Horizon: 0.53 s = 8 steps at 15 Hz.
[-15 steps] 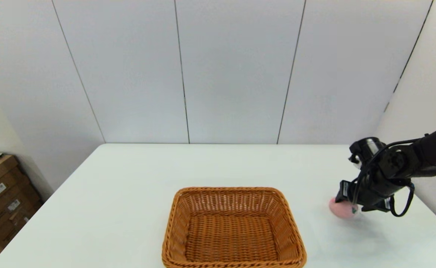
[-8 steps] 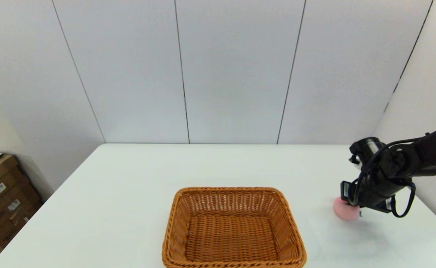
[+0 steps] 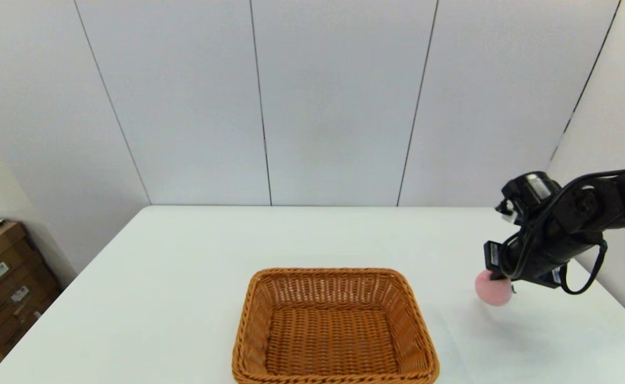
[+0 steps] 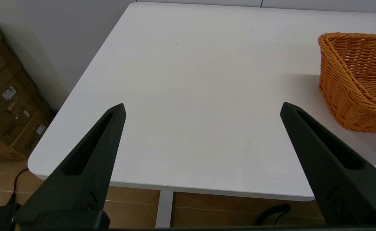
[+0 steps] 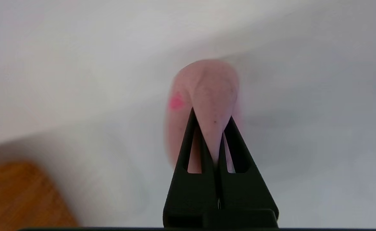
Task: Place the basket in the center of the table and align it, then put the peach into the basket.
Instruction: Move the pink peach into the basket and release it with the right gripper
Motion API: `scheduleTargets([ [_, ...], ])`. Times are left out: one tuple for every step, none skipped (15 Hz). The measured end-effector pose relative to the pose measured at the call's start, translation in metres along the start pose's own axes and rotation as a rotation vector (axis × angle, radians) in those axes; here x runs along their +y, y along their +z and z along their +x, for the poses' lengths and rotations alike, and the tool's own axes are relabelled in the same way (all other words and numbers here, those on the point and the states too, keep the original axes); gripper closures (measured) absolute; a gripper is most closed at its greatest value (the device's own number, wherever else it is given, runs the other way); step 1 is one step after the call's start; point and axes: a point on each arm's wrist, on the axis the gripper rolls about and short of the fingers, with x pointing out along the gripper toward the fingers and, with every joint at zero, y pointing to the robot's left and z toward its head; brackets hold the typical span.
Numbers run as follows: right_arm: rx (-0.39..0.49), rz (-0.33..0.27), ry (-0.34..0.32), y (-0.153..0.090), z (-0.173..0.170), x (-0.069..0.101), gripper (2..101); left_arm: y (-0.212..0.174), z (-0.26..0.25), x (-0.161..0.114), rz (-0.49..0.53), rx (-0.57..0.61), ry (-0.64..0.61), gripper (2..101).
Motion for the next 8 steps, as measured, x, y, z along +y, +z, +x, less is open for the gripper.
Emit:
scheduleTargets([
  [-0.003, -0.028, 0.026, -0.001, -0.013, 0.011, 97.4, 0.0, 0.0, 0.0, 0.001, 0.0, 0.0, 5.4],
  [-0.006, -0.064, 0.054, -0.003, -0.028, 0.024, 97.4, 0.0, 0.0, 0.0, 0.0, 0.0, 0.0, 5.4],
  [-0.008, -0.102, 0.08, -0.007, -0.041, 0.038, 97.4, 0.0, 0.0, 0.0, 0.0, 0.0, 0.0, 5.4],
  [-0.007, -0.14, 0.102, -0.012, -0.054, 0.053, 97.4, 0.0, 0.0, 0.0, 0.0, 0.0, 0.0, 5.4],
  [-0.008, -0.176, 0.127, -0.018, -0.066, 0.069, 97.4, 0.0, 0.0, 0.0, 0.0, 0.0, 0.0, 5.4],
  [-0.02, -0.206, 0.154, -0.021, -0.077, 0.083, 97.4, 0.0, 0.0, 0.0, 0.0, 0.0, 0.0, 5.4],
  [-0.026, -0.237, 0.178, -0.026, -0.087, 0.096, 97.4, 0.0, 0.0, 0.0, 0.0, 0.0, 0.0, 5.4],
  [-0.026, -0.275, 0.201, -0.032, -0.095, 0.109, 97.4, 0.0, 0.0, 0.0, -0.001, 0.0, 0.0, 5.4],
])
